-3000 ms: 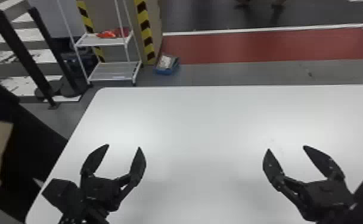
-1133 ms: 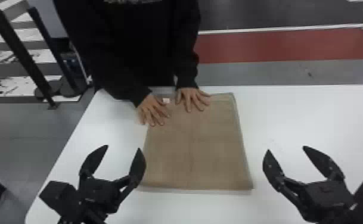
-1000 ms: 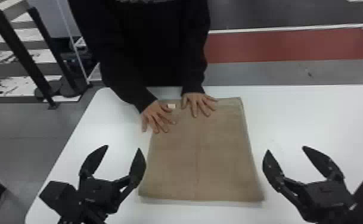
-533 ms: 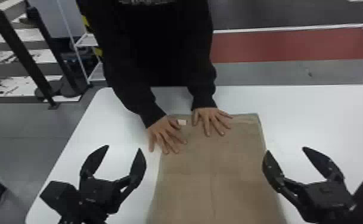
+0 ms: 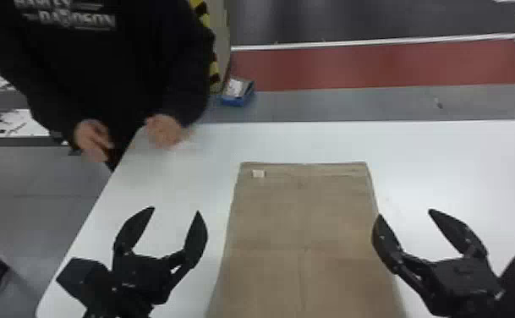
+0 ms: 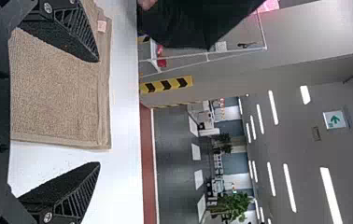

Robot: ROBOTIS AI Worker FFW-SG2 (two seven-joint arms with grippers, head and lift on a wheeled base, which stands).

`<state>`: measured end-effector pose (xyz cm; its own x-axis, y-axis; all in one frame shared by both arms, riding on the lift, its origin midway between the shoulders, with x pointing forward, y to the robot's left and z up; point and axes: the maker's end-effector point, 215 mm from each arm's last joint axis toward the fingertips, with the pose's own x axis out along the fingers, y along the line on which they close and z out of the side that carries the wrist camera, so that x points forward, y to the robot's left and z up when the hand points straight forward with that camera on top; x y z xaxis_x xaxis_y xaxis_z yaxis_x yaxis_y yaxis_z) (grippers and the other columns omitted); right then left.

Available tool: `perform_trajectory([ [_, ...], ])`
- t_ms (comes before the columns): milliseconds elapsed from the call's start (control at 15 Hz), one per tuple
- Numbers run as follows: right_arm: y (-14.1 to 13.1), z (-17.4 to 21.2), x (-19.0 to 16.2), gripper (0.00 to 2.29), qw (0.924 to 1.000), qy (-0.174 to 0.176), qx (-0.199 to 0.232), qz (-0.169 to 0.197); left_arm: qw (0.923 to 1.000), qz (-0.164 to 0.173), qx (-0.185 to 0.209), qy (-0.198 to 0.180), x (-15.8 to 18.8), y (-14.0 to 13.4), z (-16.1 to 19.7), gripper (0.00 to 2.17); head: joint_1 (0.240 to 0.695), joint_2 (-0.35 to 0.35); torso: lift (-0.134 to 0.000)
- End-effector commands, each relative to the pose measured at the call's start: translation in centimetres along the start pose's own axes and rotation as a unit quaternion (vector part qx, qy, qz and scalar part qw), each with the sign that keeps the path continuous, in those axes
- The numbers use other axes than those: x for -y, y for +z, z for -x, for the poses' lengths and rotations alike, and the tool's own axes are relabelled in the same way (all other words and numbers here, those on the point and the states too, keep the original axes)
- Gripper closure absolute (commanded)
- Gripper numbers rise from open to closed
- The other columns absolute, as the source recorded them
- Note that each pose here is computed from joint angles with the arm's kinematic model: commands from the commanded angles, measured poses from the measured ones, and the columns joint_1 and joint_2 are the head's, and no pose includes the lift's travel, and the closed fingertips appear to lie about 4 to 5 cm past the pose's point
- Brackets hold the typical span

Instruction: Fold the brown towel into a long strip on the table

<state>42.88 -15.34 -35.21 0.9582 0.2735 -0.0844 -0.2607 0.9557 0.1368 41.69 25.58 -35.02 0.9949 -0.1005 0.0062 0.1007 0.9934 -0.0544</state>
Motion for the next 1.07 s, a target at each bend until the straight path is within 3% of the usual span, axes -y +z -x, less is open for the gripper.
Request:
perform_trajectory([
  [0, -0.1, 0.0, 0.1, 0.09, 1.0, 0.0, -0.001, 0.0, 1.0, 0.004, 0.003, 0.0, 0.0, 0.2, -0.3, 0.08, 0.695, 0.136, -0.123],
  [200, -0.1, 0.1, 0.2, 0.09, 1.0, -0.002, 0.0, 0.0, 0.9999, 0.008, 0.006, -0.012, 0.7, 0.8, -1.6, 0.08, 0.695, 0.134, -0.123],
  [533, -0.1, 0.6, 0.6, 0.09, 1.0, -0.006, 0.0, 0.003, 0.9978, 0.01, -0.028, -0.059, 2.3, 0.4, -5.9, 0.15, 0.695, 0.103, -0.123],
  [667, -0.1, 0.8, 0.8, 0.09, 1.0, -0.009, 0.0, 0.003, 0.9922, 0.03, -0.083, -0.088, 3.1, -1.9, -7.9, 0.15, 0.695, 0.083, -0.123],
  [800, -0.2, 0.8, 0.8, 0.09, 1.0, -0.008, -0.001, 0.003, 0.9885, 0.022, -0.113, -0.098, 3.1, -2.8, -9.8, 0.15, 0.695, 0.067, -0.123],
  [1000, -0.2, 0.8, 0.9, 0.09, 1.0, -0.009, -0.001, 0.003, 0.9781, 0.04, -0.169, -0.115, 3.5, -4.8, -12.1, 0.15, 0.695, 0.055, -0.123],
])
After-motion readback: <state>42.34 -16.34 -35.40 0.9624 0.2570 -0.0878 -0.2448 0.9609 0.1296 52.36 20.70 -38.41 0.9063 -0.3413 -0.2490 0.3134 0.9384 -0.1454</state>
